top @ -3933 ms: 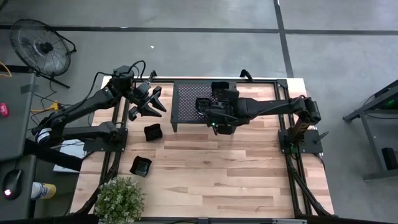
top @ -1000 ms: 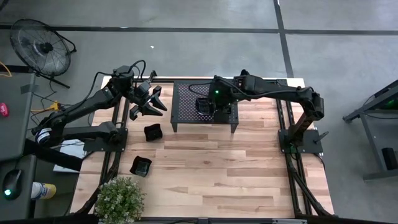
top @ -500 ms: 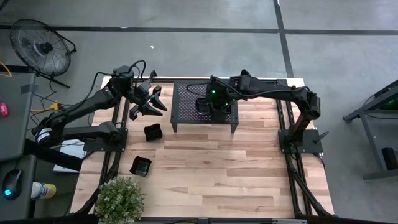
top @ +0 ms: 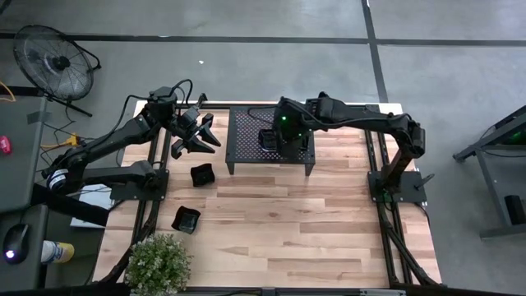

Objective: Pick & Place Mini shaped plates
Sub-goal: Stack the black square plate on top of the other black square plates on the shelf

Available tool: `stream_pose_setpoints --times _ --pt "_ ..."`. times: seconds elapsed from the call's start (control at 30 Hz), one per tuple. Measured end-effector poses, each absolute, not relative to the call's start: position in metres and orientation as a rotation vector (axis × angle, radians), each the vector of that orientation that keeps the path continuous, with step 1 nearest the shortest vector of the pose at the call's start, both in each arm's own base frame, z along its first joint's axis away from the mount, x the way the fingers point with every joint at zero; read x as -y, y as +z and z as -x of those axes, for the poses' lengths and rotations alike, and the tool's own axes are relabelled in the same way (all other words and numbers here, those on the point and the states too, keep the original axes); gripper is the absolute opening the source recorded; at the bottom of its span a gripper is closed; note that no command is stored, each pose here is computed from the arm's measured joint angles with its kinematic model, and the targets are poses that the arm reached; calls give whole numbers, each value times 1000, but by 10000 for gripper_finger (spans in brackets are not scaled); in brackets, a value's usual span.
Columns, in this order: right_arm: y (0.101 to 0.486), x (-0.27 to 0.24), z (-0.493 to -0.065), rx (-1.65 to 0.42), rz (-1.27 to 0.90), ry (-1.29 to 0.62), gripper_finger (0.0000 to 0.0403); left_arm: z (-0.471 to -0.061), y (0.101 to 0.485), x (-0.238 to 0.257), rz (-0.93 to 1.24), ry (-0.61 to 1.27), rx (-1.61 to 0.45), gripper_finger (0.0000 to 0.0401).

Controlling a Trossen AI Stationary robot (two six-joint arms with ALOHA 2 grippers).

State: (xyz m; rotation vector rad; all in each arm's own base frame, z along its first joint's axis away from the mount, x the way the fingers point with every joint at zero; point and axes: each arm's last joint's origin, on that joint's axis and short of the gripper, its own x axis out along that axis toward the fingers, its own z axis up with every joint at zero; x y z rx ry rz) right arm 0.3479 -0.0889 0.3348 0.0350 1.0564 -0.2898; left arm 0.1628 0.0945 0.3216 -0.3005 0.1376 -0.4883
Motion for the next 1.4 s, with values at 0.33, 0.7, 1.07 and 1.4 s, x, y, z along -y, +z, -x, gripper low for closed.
stream_pose_setpoints --times 0.33,0.7,1.07,1.4 --pt "357 85 -338 -944 -60 -374 0 -163 321 -95 316 -482 -142 142" --pt "367 90 -295 -1092 -252 -469 0 -163 322 -96 341 -443 -144 142" --pt "362 106 -286 -1152 -304 -366 53 -163 322 -96 343 -443 -144 142" --pt "323 119 -289 -1149 -300 -291 85 -163 322 -95 334 -475 -144 142"
